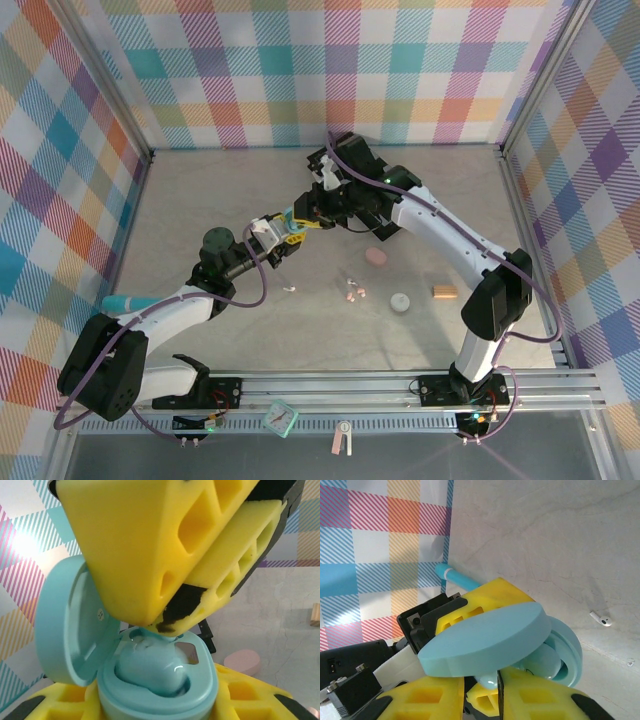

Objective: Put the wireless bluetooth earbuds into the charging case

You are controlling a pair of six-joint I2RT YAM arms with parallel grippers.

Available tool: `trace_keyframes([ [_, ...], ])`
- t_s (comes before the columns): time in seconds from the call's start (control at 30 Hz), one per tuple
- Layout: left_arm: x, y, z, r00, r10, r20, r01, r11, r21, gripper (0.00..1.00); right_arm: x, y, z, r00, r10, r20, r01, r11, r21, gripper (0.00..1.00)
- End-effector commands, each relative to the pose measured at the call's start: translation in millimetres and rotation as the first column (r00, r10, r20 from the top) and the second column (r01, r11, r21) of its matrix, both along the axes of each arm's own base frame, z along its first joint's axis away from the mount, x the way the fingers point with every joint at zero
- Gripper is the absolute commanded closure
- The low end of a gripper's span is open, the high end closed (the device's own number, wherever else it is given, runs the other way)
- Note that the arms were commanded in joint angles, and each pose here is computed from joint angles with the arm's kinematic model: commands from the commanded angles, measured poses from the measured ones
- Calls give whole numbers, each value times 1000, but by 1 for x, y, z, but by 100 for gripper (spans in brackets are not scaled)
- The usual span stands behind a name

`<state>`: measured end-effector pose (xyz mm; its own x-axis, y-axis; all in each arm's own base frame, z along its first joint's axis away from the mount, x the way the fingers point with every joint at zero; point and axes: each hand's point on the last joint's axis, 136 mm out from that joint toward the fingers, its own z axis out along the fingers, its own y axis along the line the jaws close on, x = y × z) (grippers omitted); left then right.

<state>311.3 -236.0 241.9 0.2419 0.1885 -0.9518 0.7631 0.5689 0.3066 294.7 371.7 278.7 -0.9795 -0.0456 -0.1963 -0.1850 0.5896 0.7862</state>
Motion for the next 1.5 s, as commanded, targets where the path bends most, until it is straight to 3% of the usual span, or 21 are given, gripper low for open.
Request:
trace_keyframes([
  [0.0, -12, -3, 29, 993, -52, 110, 55, 998, -29, 68, 7, -3, -4, 1000, -19, 10, 20, 999, -32, 73],
  [0.17, -11, -4, 30, 993, -52, 108, 56, 998, -32, 68, 8, -7, -1, 999, -27, 29, 29, 999, -43, 73],
  [0.7, -3, 2, 31, 996, -40, 75, 46, 995, -86, 68, -16, -18, 44, 973, 21, 231, -48, 993, 111, 59],
  [0.97, -4, 2, 33, 996, -47, 73, 54, 994, -93, 68, -5, -35, 28, 957, -57, 285, 50, 998, 29, 60],
  [1.23, -3, 3, 34, 997, -35, 63, 41, 995, -96, 68, -5, -39, 21, 950, -39, 311, 43, 999, -6, 62],
  [1.47, 0, 3, 37, 999, -32, 42, 37, 993, -111, 68, -13, -28, 6, 960, 12, 279, -13, 1000, 4, 69],
])
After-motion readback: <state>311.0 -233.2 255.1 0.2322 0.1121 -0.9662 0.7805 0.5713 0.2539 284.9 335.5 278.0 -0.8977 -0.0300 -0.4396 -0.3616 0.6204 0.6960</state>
